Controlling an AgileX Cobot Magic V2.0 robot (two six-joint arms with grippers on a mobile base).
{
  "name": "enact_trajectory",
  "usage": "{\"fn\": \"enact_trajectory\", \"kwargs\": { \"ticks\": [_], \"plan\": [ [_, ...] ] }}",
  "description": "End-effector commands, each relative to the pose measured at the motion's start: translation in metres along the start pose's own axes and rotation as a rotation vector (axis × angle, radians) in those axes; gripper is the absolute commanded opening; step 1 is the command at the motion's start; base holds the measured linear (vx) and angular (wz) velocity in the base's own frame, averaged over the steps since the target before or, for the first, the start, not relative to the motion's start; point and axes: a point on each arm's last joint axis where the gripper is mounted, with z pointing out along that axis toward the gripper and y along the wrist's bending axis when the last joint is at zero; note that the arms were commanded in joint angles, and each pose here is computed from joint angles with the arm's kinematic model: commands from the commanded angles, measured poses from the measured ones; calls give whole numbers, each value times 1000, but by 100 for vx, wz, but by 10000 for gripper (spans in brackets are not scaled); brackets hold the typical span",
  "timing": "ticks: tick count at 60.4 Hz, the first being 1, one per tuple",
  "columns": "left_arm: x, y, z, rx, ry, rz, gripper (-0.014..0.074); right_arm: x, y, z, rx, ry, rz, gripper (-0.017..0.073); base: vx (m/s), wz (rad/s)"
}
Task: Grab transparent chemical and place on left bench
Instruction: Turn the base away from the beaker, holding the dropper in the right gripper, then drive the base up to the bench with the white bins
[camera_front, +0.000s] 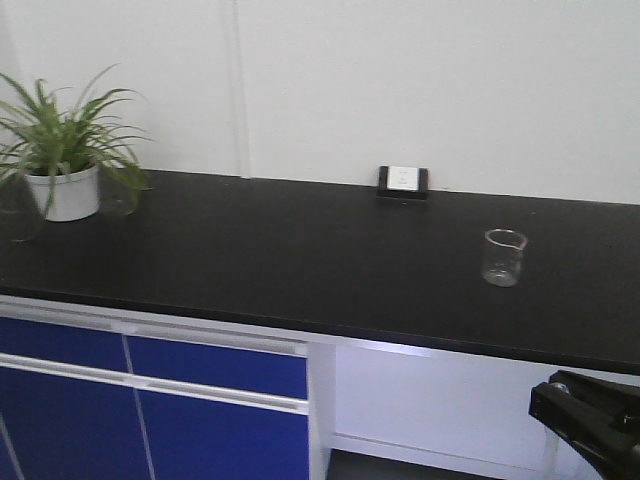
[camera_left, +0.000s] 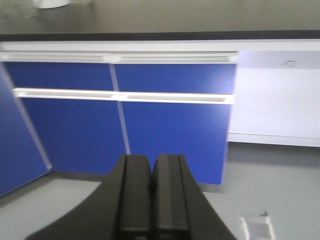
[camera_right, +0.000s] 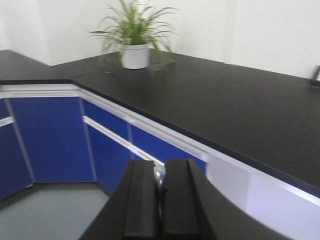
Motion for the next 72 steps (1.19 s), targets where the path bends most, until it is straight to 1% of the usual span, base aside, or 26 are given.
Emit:
{"fn": "enact_trajectory", "kwargs": {
  "ticks": [1,16,39,72],
  "plan": [
    [-3,0,-1,-2,-81,-9,-3,-12,0,-2,4,-50,17,-4,-12,65],
    [-3,0,-1,-2,-81,-9,-3,-12,0,-2,4,-50,17,-4,-10,75],
    [-3,0,-1,-2,-81,-9,-3,-12,0,-2,4,-50,17,-4,-4,91],
    [-3,0,-1,-2,-81,-9,-3,-12,0,-2,4,-50,17,-4,12,67]
  ]
}}
